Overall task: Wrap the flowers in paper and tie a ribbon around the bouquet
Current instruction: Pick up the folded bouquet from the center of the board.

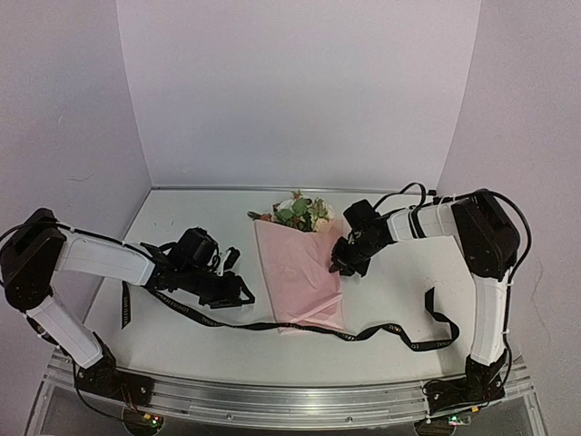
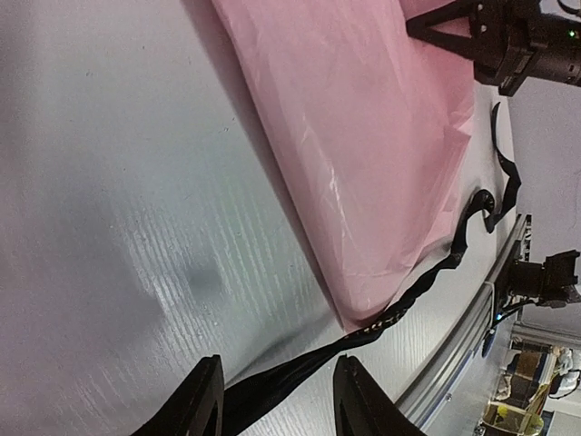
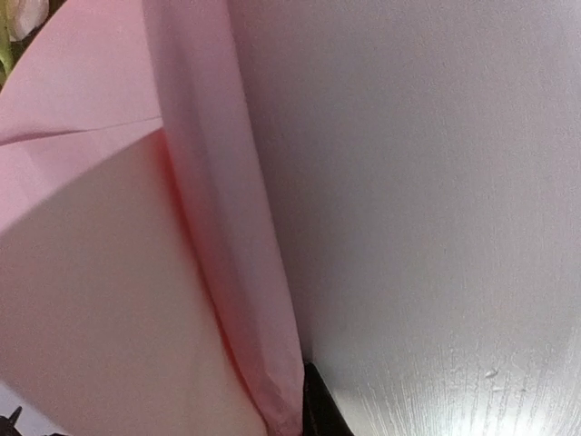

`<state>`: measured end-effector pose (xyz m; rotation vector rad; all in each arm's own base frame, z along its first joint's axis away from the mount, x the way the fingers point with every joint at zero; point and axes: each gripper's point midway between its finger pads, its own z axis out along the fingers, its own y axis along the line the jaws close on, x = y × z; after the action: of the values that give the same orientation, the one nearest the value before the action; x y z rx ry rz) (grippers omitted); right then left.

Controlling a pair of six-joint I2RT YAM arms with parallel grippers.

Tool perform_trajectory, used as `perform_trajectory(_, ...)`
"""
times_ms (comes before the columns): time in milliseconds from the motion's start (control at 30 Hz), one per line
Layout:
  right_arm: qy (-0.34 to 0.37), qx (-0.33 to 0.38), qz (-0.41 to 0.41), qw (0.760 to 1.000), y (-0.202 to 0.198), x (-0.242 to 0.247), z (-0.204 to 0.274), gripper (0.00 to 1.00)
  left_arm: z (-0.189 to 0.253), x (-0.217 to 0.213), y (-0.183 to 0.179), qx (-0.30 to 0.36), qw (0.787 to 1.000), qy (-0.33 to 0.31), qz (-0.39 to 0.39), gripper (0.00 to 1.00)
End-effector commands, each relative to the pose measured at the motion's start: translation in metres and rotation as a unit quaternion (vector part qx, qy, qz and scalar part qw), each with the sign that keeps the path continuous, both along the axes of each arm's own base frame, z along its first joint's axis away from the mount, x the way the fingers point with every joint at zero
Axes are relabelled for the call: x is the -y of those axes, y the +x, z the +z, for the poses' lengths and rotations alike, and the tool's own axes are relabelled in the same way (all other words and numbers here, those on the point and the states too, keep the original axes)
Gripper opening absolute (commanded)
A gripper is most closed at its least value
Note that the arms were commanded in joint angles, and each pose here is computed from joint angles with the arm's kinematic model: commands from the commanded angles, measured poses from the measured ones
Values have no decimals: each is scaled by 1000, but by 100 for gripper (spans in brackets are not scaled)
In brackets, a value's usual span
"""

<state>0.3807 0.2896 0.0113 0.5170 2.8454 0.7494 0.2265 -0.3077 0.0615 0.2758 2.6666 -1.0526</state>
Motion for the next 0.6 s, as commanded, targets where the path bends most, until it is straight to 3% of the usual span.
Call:
perform_trajectory(0, -13, 20, -33, 999, 25, -4, 6, 4, -7, 10, -3, 11, 1000, -4, -17, 41)
perform_trajectory(233, -23, 6, -68, 997, 32, -3, 15, 0, -25, 15, -17, 2, 999, 20, -31, 36)
perform_trajectory(567, -10, -60, -126, 990, 8, 5, 29, 0, -28, -2, -5, 10, 997, 65, 29, 33)
